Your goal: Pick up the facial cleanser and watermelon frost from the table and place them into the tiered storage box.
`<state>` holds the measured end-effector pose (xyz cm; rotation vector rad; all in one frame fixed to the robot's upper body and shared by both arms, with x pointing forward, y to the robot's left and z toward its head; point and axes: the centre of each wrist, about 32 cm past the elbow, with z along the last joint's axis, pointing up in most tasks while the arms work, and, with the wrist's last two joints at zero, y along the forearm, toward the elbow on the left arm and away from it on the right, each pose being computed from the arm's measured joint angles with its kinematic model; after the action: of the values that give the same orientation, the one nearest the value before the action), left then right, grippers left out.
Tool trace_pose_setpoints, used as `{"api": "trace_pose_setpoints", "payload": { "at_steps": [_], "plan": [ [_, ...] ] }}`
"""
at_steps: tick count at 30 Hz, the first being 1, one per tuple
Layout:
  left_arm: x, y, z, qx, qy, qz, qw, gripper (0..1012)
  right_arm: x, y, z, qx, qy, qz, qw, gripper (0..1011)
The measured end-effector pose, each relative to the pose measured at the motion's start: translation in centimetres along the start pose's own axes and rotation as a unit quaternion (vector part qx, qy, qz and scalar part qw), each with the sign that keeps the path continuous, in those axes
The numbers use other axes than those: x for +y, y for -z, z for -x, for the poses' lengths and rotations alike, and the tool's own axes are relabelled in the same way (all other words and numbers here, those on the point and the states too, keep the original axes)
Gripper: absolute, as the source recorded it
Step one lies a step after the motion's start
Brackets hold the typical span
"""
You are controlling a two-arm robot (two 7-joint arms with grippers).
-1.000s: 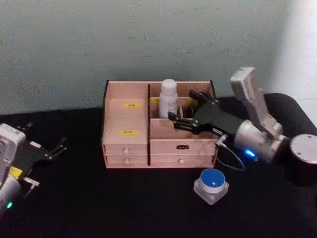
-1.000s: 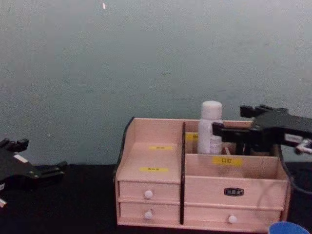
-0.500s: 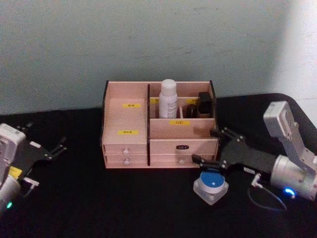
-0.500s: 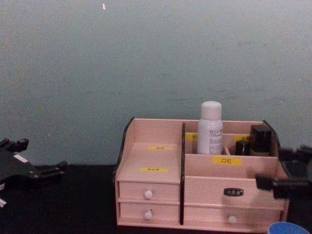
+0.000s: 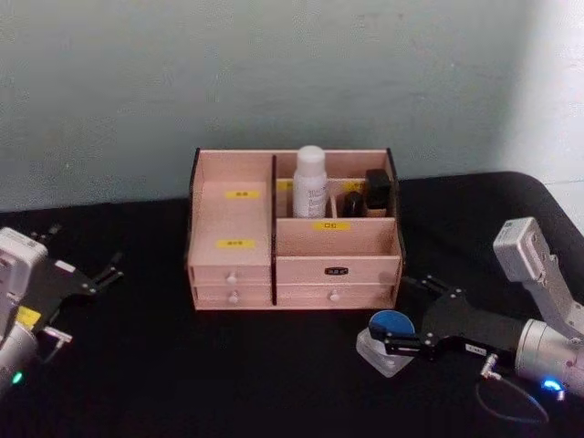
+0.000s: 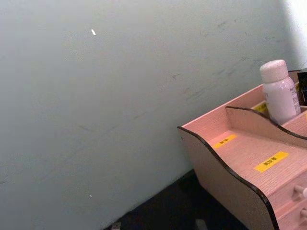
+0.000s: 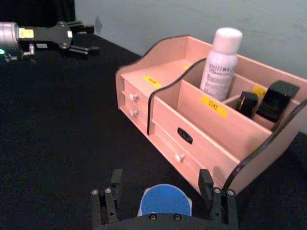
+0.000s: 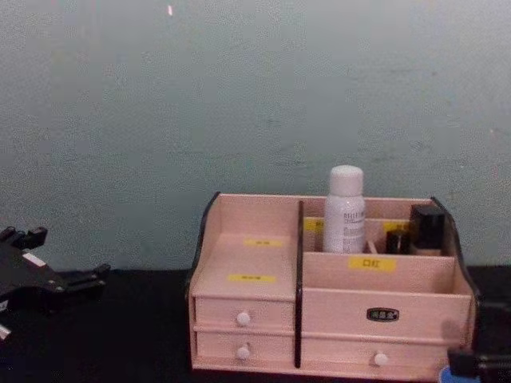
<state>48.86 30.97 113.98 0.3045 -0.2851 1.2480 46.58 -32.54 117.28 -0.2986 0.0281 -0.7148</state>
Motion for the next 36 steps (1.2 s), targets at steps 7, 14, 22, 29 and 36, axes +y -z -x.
{"api": "trace_pose_setpoints", "payload": {
  "at_steps": [7, 14, 22, 29, 36],
  "plan": [
    [0.0, 0.0, 0.0, 0.0, 0.0, 0.0, 1.0, 1001, 0.0, 0.6, 0.0, 0.01, 0.004, 0.019, 0.9998, 1000],
    [0.0, 0.0, 0.0, 0.0, 0.0, 0.0, 1.0, 1001, 0.3, 1.2, -0.1, 0.019, 0.003, 0.036, 0.9992, 1000],
    [0.0, 0.0, 0.0, 0.0, 0.0, 0.0, 1.0, 1001, 0.6, 1.7, -0.3, 0.027, 0.004, 0.048, 0.9985, 1000],
    [0.0, 0.0, 0.0, 0.0, 0.0, 0.0, 1.0, 1001, 0.8, 1.9, -0.4, 0.031, 0.003, 0.055, 0.998, 1000],
    [0.0, 0.0, 0.0, 0.0, 0.0, 0.0, 1.0, 1001, 0.9, 2.1, -0.4, 0.037, 0.004, 0.056, 0.9977, 1000]
  ]
}}
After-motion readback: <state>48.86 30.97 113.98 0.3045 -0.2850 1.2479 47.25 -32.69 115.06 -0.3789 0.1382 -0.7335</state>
